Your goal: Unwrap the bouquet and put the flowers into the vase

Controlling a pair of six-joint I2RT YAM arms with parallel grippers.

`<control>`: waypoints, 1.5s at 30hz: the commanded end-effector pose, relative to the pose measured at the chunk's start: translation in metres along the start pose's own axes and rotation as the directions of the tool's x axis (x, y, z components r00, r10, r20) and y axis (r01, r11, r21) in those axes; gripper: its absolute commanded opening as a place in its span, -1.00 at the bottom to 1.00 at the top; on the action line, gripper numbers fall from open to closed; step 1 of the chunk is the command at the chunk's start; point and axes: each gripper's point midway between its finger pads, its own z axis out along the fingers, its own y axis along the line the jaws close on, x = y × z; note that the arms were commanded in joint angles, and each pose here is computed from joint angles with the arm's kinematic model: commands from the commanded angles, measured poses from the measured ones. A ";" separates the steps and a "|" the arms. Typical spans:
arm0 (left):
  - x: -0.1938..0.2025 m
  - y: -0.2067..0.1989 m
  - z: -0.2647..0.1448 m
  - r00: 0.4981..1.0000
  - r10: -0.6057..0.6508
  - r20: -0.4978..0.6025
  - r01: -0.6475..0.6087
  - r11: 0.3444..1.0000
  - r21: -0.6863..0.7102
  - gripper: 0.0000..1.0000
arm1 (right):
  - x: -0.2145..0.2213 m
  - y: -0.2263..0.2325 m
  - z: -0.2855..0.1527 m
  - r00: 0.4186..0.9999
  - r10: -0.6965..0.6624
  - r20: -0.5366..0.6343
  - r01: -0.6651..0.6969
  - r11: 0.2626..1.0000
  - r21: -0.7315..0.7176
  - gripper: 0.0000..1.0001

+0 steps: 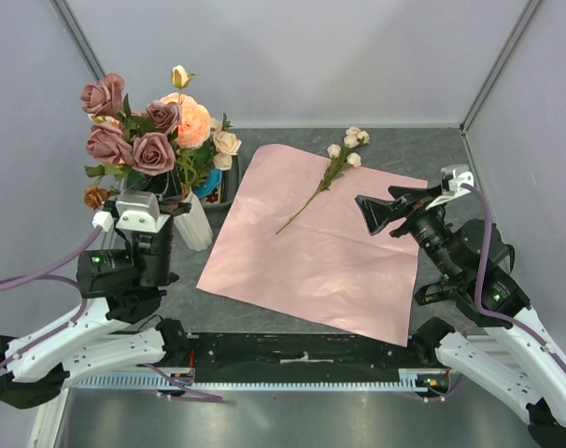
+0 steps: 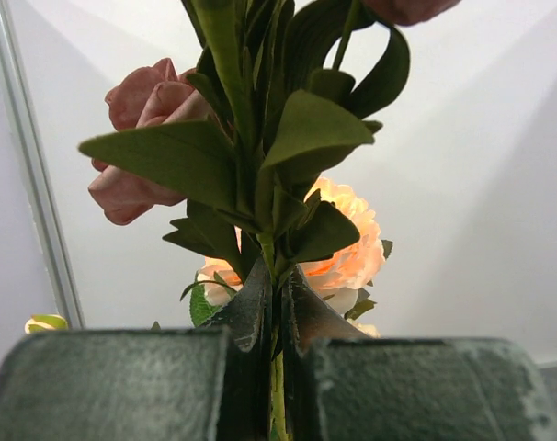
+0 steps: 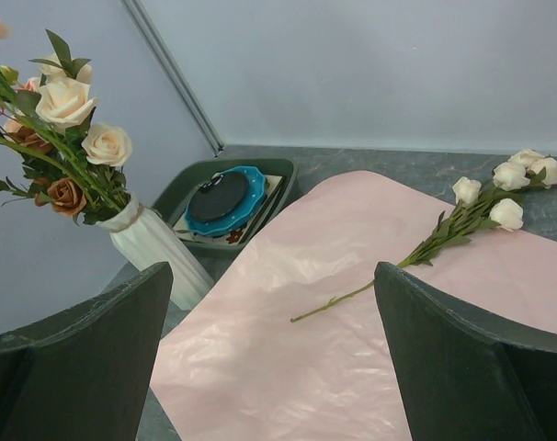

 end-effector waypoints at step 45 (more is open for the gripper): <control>0.172 0.070 -0.054 0.938 -0.124 -0.322 -0.069 0.848 -0.526 -0.95 | 0.125 -0.017 0.052 0.903 0.129 -0.410 -0.086 0.989 0.123 0.96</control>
